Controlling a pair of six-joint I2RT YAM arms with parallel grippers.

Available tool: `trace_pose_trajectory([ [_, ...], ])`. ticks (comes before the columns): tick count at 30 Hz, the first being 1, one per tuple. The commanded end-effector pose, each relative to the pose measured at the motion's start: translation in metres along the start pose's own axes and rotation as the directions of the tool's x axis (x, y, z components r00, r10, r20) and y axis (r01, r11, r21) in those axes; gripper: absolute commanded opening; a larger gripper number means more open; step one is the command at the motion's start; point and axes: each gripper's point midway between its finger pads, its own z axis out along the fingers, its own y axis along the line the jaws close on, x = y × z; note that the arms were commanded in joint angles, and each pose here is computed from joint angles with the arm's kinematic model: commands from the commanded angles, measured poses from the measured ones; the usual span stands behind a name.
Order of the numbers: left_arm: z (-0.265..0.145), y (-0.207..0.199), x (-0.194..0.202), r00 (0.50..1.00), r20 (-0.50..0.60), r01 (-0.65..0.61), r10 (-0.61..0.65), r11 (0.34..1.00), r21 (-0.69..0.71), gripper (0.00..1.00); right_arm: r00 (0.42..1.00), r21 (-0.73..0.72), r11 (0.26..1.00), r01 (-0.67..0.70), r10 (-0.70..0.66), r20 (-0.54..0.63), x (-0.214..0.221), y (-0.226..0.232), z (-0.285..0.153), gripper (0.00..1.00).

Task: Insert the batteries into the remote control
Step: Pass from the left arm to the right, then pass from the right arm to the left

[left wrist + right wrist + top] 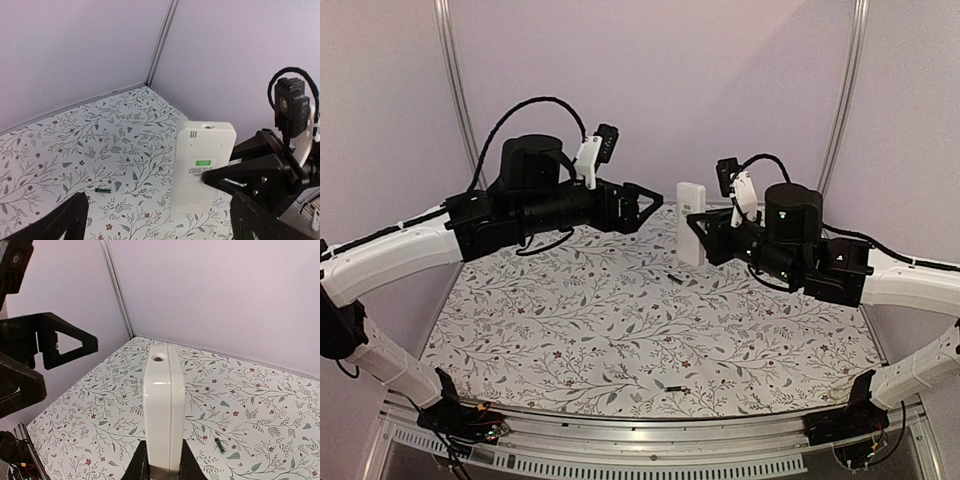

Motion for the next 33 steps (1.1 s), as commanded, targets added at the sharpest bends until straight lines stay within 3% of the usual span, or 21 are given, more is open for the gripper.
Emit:
trace_pose_trajectory([
  [1,-0.008,0.012,0.017,0.999,0.018,-0.027,0.028,0.999,-0.022,0.99,0.987,0.048,0.994,-0.101,0.094,0.13,-0.035,-0.019,-0.019,0.0],
  [8,0.019,-0.018,0.055,0.994,-0.071,-0.074,0.077,0.996,0.048,1.0,0.968,0.013,0.984,-0.179,0.173,0.181,-0.051,-0.017,-0.028,0.0],
  [22,0.055,-0.056,0.052,0.988,-0.067,-0.132,0.141,0.984,0.121,0.95,0.964,-0.07,0.974,-0.215,0.223,0.145,-0.038,0.0,-0.013,0.0],
  [27,0.064,-0.053,0.05,0.986,-0.071,-0.146,0.153,0.985,0.093,0.83,0.962,-0.079,0.971,-0.224,0.233,0.144,-0.038,0.001,-0.014,0.0],
  [33,0.067,-0.042,0.055,0.979,-0.091,-0.176,0.18,0.983,0.053,0.58,0.96,-0.079,0.969,-0.233,0.242,0.144,-0.035,-0.002,-0.019,0.0],
])
